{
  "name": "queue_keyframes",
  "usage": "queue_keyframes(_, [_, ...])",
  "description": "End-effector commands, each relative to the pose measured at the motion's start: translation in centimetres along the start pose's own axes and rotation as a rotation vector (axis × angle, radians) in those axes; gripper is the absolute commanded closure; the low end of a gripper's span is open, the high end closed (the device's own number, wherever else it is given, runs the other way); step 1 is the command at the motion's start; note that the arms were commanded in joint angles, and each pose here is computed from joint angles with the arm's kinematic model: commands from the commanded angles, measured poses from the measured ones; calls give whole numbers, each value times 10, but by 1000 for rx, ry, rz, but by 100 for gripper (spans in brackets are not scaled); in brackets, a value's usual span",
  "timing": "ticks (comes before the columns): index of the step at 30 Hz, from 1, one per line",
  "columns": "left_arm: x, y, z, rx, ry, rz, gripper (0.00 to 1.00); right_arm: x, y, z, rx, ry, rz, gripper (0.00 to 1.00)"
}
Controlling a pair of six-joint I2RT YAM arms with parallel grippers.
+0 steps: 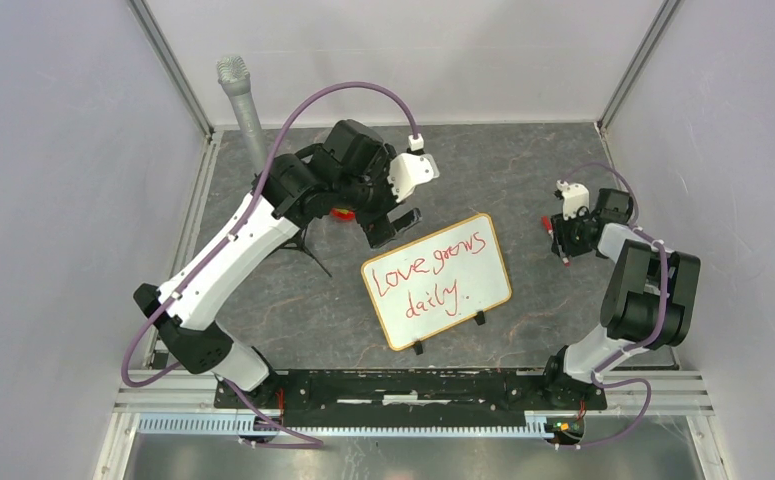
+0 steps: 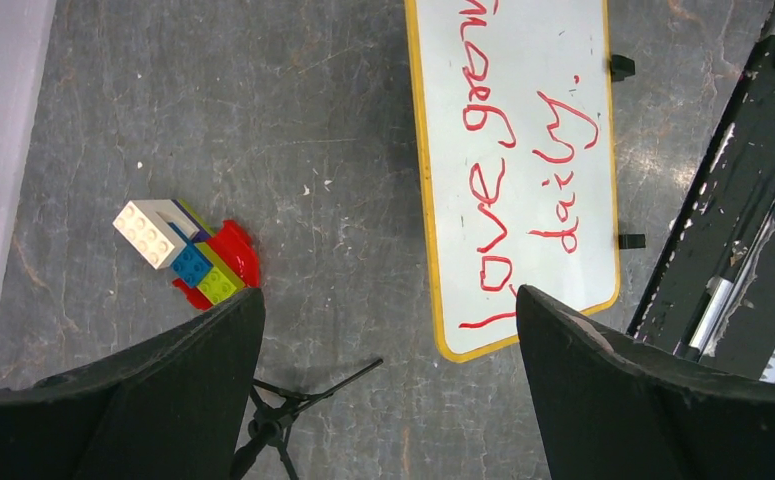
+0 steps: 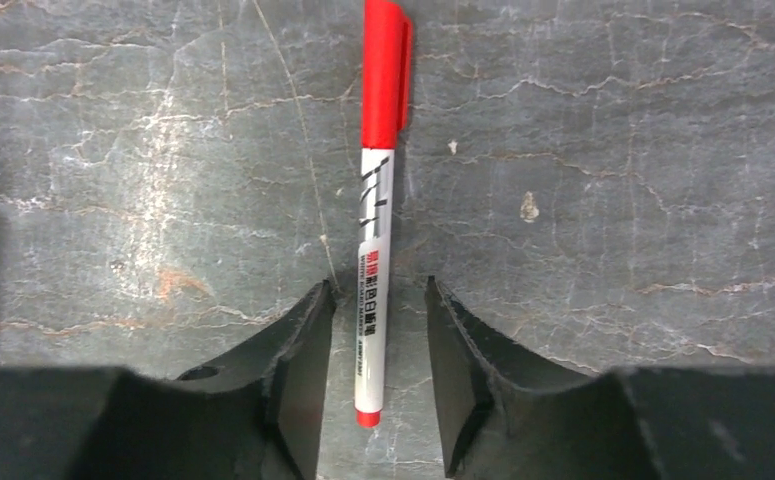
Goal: Write a sentence on the whiteboard
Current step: Place the whiteboard marker at the center of the board, then reset both arms
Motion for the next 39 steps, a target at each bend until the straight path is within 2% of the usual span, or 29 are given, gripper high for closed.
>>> queue_keyframes(1, [12,-1,21,9,-75,54,0,10,-10,-2,-23,-7,34,49])
queue_keyframes(3, [12,-1,25,14,-80,60,0,19,-11,4,-21,-26,40,41])
queue_keyframes(6, [15,9,34,75,-98,84,0,42,-13,20,-26,-83,58,19])
queue_keyframes(8, [17,17,40,129,-108,102,0,59,-13,33,-21,-125,72,10])
queue_keyframes(16, [10,39,72,269,-164,202,0,139,-3,99,-5,-324,150,6])
queue_keyframes(23, [-13,56,115,373,-231,321,0,199,62,169,60,-529,301,2])
queue_keyframes(32, [-52,52,165,479,-313,444,0,215,147,236,258,-683,380,2])
queue_keyframes(39, [-78,48,185,573,-358,535,0,200,169,254,299,-698,386,2])
Point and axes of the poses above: each gripper's point midway between its finger pads, its own z axis back along the fingers, its own y axis along the line the jaws close on, x = y × z, the point moved 2 cm from there along z, back along the fingers, and after that the axes turned 2 degrees about z, right-handed, at the moved point
